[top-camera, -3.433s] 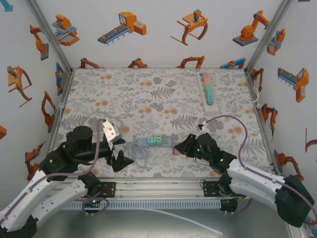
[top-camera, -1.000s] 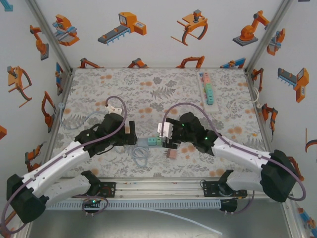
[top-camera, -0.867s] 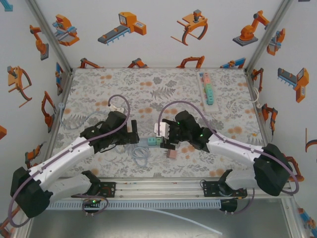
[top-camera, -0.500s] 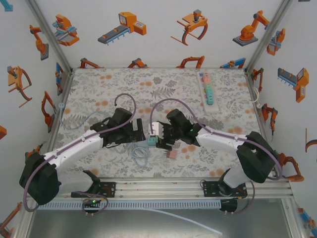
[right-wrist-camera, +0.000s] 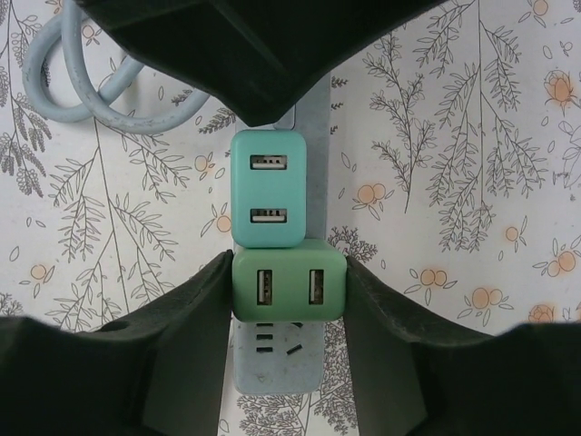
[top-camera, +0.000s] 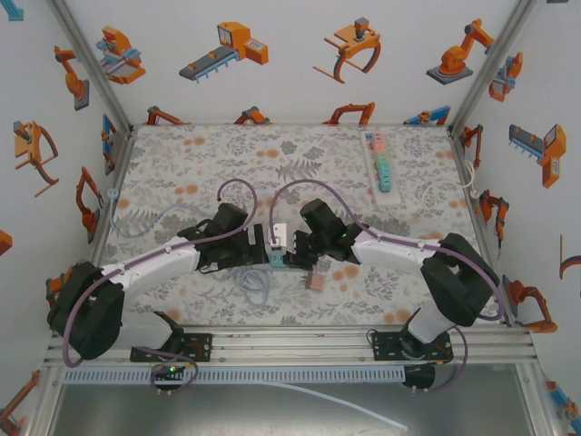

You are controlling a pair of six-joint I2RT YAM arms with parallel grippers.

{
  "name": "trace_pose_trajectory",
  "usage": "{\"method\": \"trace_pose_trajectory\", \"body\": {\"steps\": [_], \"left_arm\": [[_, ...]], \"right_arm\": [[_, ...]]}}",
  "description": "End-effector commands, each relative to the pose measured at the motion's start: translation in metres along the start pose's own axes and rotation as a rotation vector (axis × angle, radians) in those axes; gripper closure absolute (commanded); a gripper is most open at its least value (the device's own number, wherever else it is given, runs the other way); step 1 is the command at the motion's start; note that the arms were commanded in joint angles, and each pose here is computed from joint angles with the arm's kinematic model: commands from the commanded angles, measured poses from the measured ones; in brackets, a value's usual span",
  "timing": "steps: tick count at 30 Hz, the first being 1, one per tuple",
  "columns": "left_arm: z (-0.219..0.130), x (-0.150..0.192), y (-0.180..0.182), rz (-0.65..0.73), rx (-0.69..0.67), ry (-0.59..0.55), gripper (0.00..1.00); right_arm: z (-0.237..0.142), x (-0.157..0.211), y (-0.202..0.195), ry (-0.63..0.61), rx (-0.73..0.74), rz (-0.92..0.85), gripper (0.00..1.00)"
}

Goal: Pull the plug off the socket

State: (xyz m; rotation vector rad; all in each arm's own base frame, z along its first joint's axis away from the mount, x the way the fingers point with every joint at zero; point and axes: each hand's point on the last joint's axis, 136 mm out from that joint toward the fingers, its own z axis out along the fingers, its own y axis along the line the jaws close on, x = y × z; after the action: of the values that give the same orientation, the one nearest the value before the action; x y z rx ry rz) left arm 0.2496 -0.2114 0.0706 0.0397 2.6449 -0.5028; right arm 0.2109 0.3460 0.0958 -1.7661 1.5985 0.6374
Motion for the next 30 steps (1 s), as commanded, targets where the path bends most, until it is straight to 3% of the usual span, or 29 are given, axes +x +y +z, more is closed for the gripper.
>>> {"method": "trace_pose_trajectory", "body": {"steps": [1, 7, 20, 27, 30], "left_arm": [[0.009, 0.006, 0.008, 0.01, -0.027, 0.015, 0.21], [0.018, 0.011, 0.024, 0.015, -0.114, 0.041, 0.24], [0.03, 0.023, 0.038, -0.014, -0.173, 0.077, 0.28], [0.04, 0.036, 0.048, -0.031, -0.203, 0.113, 0.3], [0.042, 0.038, 0.05, -0.041, -0.208, 0.113, 0.3]], "right_arm": [[0.002, -0.009, 0.0, -0.02, -0.022, -0.015, 0.59], [0.001, -0.011, 0.0, -0.026, -0.021, -0.021, 0.63], [-0.007, -0.029, 0.004, -0.09, -0.052, -0.014, 0.72], [-0.021, -0.04, -0.008, -0.153, -0.045, 0.078, 0.78], [-0.021, -0.033, -0.015, -0.118, -0.023, 0.098, 0.82]]}}
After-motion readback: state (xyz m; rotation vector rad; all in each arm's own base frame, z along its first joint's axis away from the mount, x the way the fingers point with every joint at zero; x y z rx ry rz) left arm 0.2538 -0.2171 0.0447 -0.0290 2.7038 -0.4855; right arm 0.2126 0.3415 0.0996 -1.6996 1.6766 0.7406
